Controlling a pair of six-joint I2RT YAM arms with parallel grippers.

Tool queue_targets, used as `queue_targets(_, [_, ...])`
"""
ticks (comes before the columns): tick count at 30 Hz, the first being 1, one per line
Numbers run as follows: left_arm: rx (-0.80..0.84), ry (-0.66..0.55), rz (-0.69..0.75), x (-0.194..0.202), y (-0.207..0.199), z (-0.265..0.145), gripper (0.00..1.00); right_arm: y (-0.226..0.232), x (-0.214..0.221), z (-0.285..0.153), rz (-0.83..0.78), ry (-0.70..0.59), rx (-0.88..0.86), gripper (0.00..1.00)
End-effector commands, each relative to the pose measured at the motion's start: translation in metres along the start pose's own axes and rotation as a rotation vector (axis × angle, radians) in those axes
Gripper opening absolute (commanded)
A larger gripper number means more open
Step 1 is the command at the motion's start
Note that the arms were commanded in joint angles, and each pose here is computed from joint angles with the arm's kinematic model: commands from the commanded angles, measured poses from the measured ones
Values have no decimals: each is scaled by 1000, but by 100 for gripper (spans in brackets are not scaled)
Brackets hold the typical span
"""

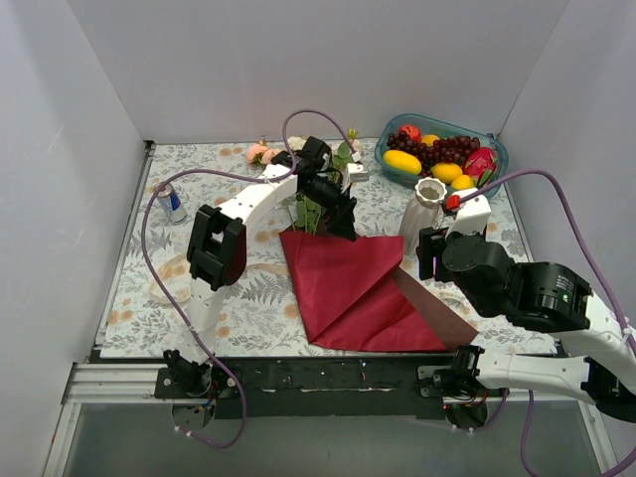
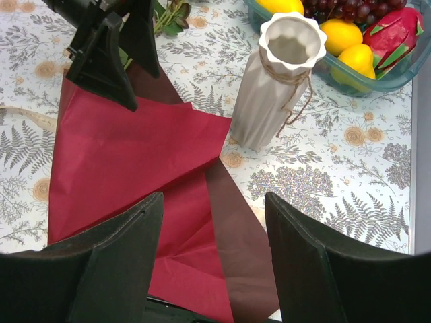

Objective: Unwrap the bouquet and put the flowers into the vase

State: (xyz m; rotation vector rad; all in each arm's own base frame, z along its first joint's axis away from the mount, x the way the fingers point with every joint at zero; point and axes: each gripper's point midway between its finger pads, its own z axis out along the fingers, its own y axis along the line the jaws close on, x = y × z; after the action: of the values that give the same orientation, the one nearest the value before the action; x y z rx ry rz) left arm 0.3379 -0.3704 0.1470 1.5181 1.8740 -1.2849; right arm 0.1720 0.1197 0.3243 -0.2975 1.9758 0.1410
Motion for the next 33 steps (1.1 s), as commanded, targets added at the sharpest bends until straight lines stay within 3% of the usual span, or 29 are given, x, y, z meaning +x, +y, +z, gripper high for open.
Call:
queue_targets(1, [85,16,21,4,-11,17,84,-2,-15,-8,32,-42,-19,70])
queue_targets(15, [51,-37,100,-14,6,49,85,3,-17,-10,43,-55,-64,70])
queue_targets(27, [79,4,54,9,12,67,85,6,-13,-10,49,-60,-90,69])
queue_targets(33, [127,32,41,14,2,64,79,6,-15,-10,56,-71,-90,69])
